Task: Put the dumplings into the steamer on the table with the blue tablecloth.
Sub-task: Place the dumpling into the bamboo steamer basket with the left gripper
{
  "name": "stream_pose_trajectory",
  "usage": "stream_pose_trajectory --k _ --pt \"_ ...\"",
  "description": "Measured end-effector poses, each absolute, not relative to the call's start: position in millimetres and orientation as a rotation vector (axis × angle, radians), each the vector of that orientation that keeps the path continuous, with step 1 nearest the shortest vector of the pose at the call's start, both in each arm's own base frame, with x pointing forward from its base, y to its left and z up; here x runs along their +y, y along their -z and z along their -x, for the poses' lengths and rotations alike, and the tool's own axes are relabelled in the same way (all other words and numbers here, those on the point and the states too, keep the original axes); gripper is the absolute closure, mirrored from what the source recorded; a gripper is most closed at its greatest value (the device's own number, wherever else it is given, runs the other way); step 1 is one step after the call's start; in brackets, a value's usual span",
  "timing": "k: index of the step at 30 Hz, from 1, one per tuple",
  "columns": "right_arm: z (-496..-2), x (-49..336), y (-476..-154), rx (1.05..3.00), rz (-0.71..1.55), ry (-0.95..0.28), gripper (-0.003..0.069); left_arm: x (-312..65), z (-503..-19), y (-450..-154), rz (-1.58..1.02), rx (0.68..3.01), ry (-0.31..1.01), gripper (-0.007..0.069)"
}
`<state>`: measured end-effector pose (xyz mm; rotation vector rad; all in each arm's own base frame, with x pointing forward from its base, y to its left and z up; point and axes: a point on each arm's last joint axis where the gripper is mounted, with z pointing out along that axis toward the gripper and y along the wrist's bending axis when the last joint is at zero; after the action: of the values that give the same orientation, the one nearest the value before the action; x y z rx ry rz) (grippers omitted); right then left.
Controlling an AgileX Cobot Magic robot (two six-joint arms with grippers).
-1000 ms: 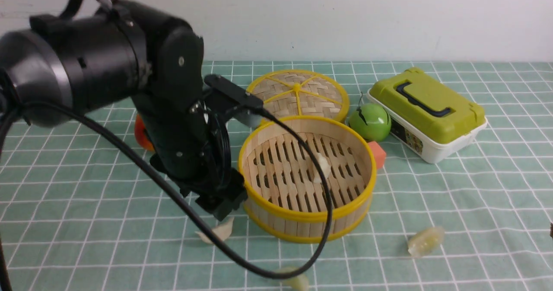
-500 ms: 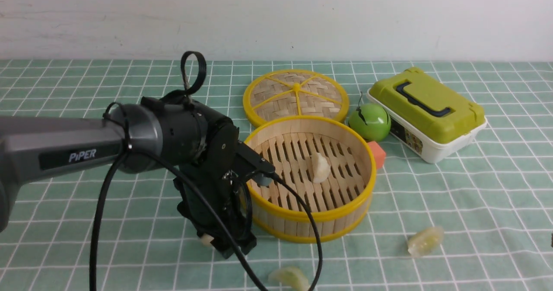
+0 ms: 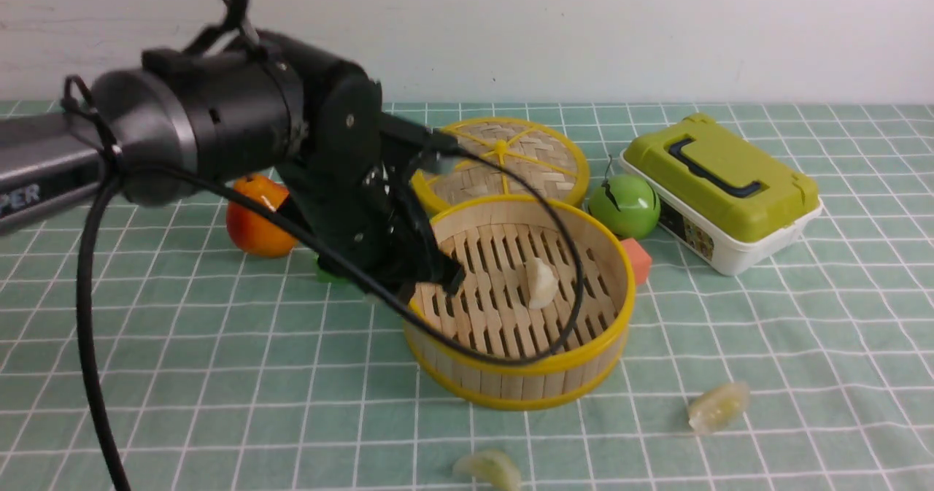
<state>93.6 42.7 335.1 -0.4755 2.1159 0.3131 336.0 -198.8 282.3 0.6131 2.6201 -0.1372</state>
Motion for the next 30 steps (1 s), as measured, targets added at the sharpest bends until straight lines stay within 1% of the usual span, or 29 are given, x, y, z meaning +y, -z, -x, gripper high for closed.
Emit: stream_pose_trajectory --k 1,3,5,8,13,17,18,20,21,23,24,25,26,27,29,30 --pt "-94 43 -335 2.111 0.474 -0.313 0.0566 -202 -339 -296 -0.566 2.588 0.186 0.0444" --pt "-94 43 -336 2.107 0.472 -0.312 0.0566 -209 -346 -307 -0.518 2.557 0.249 0.0444" --pt "-94 43 -336 2.107 0.472 -0.312 0.0566 -215 -352 -306 -0.497 2.553 0.284 0.0444" --pt "-94 43 -336 2.107 0.471 -0.316 0.0563 -232 -376 -277 -0.477 2.593 0.316 0.0444" --pt "-94 43 -336 2.106 0.47 -0.316 0.0559 -248 -401 -227 -0.482 2.671 0.296 0.0444" --pt "-94 43 -336 2.105 0.471 -0.311 0.0554 -253 -411 -209 -0.485 2.682 0.284 0.0435" --pt "-94 42 -336 2.105 0.472 -0.307 0.0552 -254 -413 -208 -0.486 2.678 0.282 0.0422" --pt "-95 41 -336 2.106 0.478 -0.288 0.0548 -254 -414 -207 -0.49 2.673 0.271 0.0365" --pt "-95 41 -336 2.106 0.48 -0.28 0.0546 -254 -414 -208 -0.493 2.674 0.265 0.0334" --pt "-95 40 -335 2.106 0.484 -0.266 0.0545 -253 -413 -214 -0.502 2.691 0.251 0.0249" --pt "-95 40 -335 2.106 0.485 -0.265 0.0545 -253 -413 -215 -0.502 2.692 0.252 0.0242" --pt "-95 40 -335 2.106 0.486 -0.262 0.0545 -252 -411 -224 -0.507 2.706 0.244 0.0199" --pt "-95 40 -335 2.106 0.487 -0.259 0.0545 -251 -410 -232 -0.511 2.72 0.241 0.0175" --pt "-95 40 -335 2.106 0.487 -0.259 0.0545 -249 -406 -249 -0.516 2.737 0.241 0.0155" --pt "-95 40 -335 2.104 0.486 -0.259 0.0545 -249 -403 -265 -0.516 2.742 0.256 0.0144" --pt "-96 40 -336 2.096 0.483 -0.256 0.0545 -248 -397 -288 -0.513 2.731 0.294 0.0141"
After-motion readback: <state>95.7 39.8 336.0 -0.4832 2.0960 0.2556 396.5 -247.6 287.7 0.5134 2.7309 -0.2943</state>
